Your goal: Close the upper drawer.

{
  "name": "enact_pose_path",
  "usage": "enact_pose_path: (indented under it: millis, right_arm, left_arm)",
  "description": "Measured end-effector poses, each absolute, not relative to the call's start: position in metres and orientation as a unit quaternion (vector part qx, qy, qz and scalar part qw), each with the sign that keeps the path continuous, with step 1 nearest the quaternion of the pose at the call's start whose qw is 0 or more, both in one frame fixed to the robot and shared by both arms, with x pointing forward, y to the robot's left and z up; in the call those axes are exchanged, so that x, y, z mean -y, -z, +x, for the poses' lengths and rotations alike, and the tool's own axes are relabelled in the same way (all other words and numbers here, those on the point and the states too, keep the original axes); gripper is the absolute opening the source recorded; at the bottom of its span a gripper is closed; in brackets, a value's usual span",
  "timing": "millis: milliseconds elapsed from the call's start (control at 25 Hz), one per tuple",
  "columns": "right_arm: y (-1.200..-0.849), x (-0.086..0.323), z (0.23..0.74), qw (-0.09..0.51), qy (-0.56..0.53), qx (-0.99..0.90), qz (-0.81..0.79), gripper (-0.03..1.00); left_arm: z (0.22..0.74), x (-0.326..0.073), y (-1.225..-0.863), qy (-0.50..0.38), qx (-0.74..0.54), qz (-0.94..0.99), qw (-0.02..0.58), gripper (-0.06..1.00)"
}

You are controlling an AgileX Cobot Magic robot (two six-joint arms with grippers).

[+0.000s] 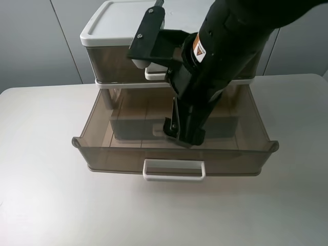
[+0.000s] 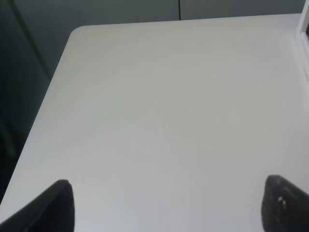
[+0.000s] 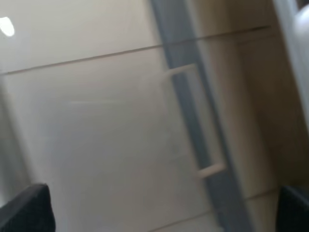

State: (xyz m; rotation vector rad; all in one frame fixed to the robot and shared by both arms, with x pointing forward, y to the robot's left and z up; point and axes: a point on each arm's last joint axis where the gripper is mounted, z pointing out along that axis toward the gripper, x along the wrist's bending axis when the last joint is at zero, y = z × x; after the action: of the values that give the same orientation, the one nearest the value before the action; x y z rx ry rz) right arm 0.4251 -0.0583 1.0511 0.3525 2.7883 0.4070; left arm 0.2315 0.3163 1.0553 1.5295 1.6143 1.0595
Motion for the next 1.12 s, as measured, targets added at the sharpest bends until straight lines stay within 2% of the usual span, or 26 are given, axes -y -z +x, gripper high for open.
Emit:
enact_pose_path:
  millis: [240, 480, 600, 840, 1120]
  right_arm:
    - [-1.091, 0.065, 0.388, 0.060, -0.194, -0.966, 0.159, 0.70]
    - [-1.120, 0.119, 0.399, 0.063, -0.198, -0.934, 0.292, 0.70]
    - [-1.140, 0.170, 0.411, 0.107, -0.207, -0.893, 0.386, 0.70]
    - [-1.175, 0.264, 0.405, 0.266, -0.186, -0.780, 0.534, 0.70]
    - [-1.187, 0.290, 0.372, 0.341, -0.181, -0.739, 0.552, 0.70]
  left_arm:
    - [0.231, -0.316, -1.055, -0.406, -0.618, 0.586, 0.333, 0.74]
    - [0.231, -0.316, -1.055, -0.406, -0.618, 0.586, 0.333, 0.74]
    - [0.231, -0.316, -1.055, -0.406, -0.618, 0.586, 0.333, 0.74]
    - [0.231, -0.316, -1.055, -0.406, -0.618, 0.586, 0.333, 0.74]
    - [0.231, -0.316, -1.055, -0.406, -0.618, 0.586, 0.333, 0.74]
